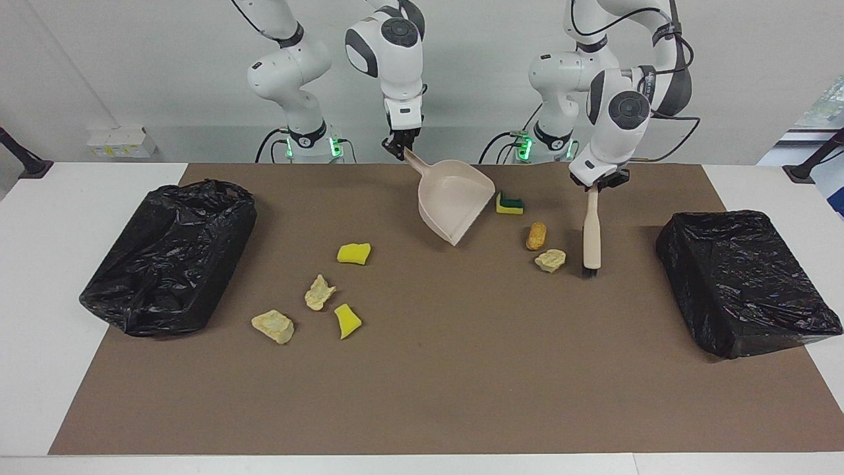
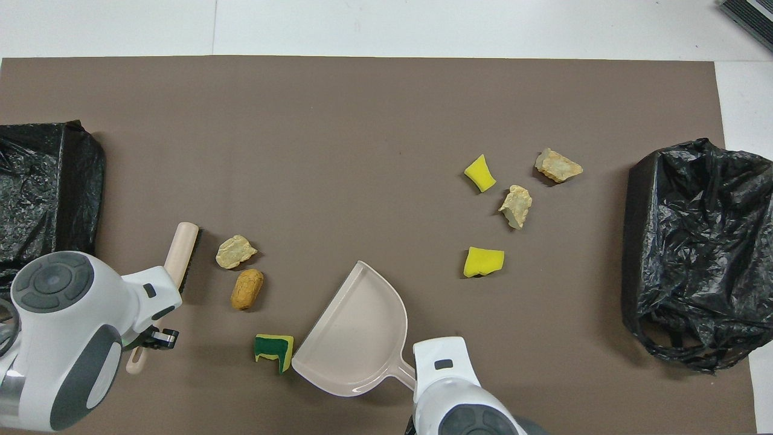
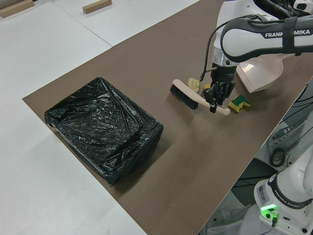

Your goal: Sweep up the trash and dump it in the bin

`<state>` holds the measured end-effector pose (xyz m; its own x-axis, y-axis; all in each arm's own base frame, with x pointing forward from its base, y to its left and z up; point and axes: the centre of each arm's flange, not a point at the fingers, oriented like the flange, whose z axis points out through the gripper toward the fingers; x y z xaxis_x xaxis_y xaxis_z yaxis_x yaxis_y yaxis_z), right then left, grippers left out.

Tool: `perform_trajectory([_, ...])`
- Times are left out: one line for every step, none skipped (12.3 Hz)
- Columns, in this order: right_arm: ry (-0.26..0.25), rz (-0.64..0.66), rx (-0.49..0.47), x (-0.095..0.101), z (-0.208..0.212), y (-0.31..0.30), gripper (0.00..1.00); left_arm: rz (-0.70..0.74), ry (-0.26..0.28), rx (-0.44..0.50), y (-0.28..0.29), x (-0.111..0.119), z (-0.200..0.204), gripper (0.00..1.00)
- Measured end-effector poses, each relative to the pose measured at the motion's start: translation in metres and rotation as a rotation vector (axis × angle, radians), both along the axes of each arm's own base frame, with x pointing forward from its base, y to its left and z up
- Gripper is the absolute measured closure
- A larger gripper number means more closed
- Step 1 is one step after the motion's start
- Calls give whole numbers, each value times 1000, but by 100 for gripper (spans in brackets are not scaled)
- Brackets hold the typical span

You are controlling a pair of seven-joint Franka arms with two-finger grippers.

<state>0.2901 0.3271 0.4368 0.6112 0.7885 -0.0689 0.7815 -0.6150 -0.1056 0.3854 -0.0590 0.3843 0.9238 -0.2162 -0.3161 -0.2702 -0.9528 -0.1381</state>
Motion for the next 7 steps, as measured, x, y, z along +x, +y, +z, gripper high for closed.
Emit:
perform_trajectory([11, 3, 7, -7, 1, 4, 67, 8, 2, -3, 2, -7, -1, 72])
perform_trajectory([23, 13, 2, -13, 1, 7, 67, 11, 6, -3, 4, -14, -4, 72])
perform_trajectory([32, 21, -6, -18, 1, 7, 67, 20, 12, -13, 3, -22, -7, 72])
perform_trajectory([38, 27, -11, -22, 1, 5, 67, 34, 19, -35, 1, -32, -9, 72])
perform_trajectory([40, 29, -15, -26, -1, 2, 67, 35, 25, -53, -5, -41, -11, 72])
perform_trajectory([42, 29, -18, -29, -3, -1, 67, 17, 32, -60, -14, -50, -12, 72])
perform_trajectory([42, 29, -18, -30, -3, -3, 67, 2, 39, -59, -24, -59, -12, 72])
